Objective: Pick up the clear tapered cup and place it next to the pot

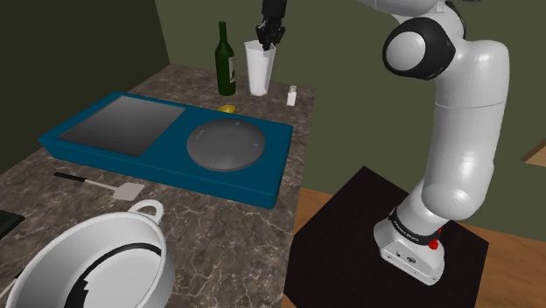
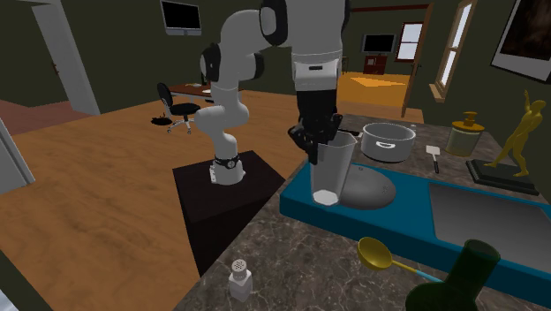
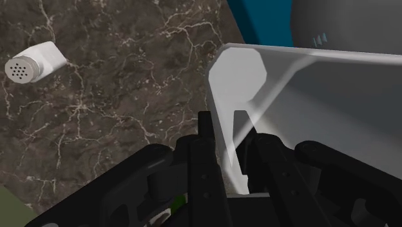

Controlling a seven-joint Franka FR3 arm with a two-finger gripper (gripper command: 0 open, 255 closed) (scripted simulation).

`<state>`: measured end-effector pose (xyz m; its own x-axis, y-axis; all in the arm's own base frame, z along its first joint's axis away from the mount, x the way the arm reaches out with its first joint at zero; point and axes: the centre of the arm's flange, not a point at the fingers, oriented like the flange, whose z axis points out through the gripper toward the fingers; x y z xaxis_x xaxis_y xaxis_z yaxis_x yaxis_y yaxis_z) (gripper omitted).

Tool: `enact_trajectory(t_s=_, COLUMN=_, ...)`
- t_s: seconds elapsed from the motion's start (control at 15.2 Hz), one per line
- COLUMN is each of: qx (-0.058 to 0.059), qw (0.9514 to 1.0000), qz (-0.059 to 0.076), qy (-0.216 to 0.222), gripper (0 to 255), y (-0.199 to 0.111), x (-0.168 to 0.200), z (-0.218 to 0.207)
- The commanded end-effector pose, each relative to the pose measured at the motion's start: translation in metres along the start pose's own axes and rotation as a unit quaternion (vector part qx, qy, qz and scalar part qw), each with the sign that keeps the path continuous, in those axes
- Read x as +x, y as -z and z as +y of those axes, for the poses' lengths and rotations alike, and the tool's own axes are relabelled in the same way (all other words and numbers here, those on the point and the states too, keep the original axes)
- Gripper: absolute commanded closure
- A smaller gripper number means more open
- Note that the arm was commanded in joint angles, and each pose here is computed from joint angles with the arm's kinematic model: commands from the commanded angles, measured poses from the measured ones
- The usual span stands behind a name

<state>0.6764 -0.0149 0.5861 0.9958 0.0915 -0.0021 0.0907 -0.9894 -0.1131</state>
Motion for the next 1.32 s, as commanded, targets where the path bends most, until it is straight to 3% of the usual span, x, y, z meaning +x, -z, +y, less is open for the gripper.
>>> enact_trajectory(t_s=0.0, qx=0.000, qw=1.0000, qz=0.000, qy=0.000, gripper=255, y=0.010, x=-0.001, z=-0.001)
enact_trajectory(t_s=0.53, qx=0.000, qw=1.0000, qz=0.000, qy=0.000, gripper=255, y=0.049, x=-0.001, z=-0.005)
enact_trajectory(t_s=1.25, qx=0.000, qw=1.0000, qz=0.000, qy=0.000, gripper=255, y=0.043, x=-0.061, z=-0.137)
